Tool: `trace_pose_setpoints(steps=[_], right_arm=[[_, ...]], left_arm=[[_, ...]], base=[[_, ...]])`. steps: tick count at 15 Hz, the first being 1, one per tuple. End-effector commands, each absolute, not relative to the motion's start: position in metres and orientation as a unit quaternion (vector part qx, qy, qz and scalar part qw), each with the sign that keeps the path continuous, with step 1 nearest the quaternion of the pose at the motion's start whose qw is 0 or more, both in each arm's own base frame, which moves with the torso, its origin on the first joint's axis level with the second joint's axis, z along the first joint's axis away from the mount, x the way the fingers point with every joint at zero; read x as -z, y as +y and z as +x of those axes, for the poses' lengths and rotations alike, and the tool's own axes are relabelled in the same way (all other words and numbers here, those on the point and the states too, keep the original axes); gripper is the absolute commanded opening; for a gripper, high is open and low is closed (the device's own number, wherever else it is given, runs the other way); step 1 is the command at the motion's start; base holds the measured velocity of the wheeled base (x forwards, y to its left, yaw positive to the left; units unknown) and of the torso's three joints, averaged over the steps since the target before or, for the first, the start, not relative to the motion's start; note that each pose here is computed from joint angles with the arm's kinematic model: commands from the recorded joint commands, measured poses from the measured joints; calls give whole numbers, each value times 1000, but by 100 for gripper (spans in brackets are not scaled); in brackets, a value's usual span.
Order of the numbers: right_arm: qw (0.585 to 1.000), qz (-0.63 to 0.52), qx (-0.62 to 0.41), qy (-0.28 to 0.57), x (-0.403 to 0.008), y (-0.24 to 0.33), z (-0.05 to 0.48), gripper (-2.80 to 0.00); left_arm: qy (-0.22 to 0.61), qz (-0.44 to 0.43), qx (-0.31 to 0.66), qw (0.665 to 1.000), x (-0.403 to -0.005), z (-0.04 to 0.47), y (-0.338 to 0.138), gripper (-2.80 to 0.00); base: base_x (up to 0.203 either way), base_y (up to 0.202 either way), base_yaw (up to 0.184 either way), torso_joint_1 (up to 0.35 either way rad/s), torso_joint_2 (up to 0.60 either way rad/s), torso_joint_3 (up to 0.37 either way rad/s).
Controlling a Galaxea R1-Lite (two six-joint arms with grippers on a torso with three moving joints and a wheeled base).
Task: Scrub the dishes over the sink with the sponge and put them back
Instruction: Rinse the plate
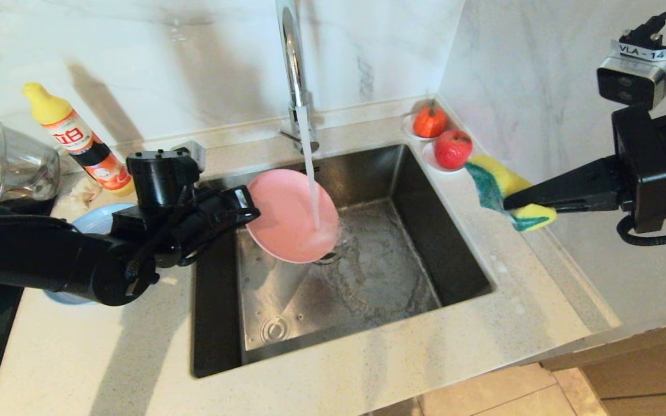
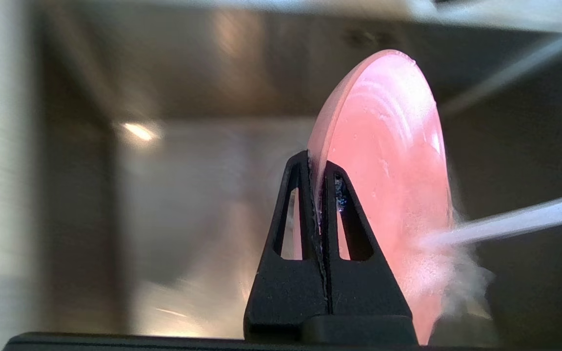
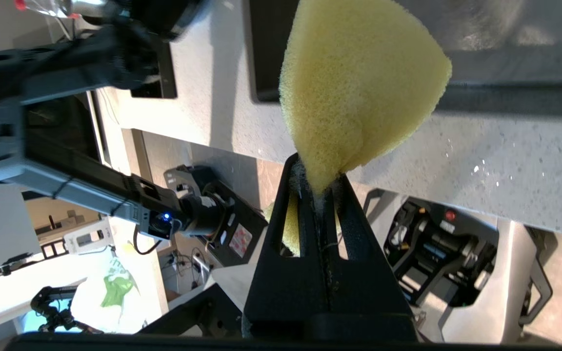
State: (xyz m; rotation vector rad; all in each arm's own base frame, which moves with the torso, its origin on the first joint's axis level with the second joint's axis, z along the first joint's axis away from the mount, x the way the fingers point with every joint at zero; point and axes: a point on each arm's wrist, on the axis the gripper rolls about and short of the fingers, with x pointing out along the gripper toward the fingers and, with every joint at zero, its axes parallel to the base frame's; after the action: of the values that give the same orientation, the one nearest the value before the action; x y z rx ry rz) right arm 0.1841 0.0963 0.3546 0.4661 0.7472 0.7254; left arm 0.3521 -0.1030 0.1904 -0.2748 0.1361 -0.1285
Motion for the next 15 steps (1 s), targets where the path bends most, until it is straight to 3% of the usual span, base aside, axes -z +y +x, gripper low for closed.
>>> trace_pose_setpoints(steps=[1,8,12,15], right_arm=[[837,221,-338,368,-347,96,183,-280],[834,223,-323,388,-328,89,177,-280],[837,225,-326,379,-322,90,178,-280],[837,225,-327,376,-323,90,178,-280]], left_arm=[[16,-99,43,994,-209,338,-84,-280],[-110,21,7,994,-252,290,-60,-280],[-206,122,-12,971,-274,259,-52,-280],[-236,137,-8,962,-286,242,-49,-280]], base=[[0,0,0,0,0,0],[0,0,0,0,0,0],[0,0,0,0,0,0],[0,0,0,0,0,0]])
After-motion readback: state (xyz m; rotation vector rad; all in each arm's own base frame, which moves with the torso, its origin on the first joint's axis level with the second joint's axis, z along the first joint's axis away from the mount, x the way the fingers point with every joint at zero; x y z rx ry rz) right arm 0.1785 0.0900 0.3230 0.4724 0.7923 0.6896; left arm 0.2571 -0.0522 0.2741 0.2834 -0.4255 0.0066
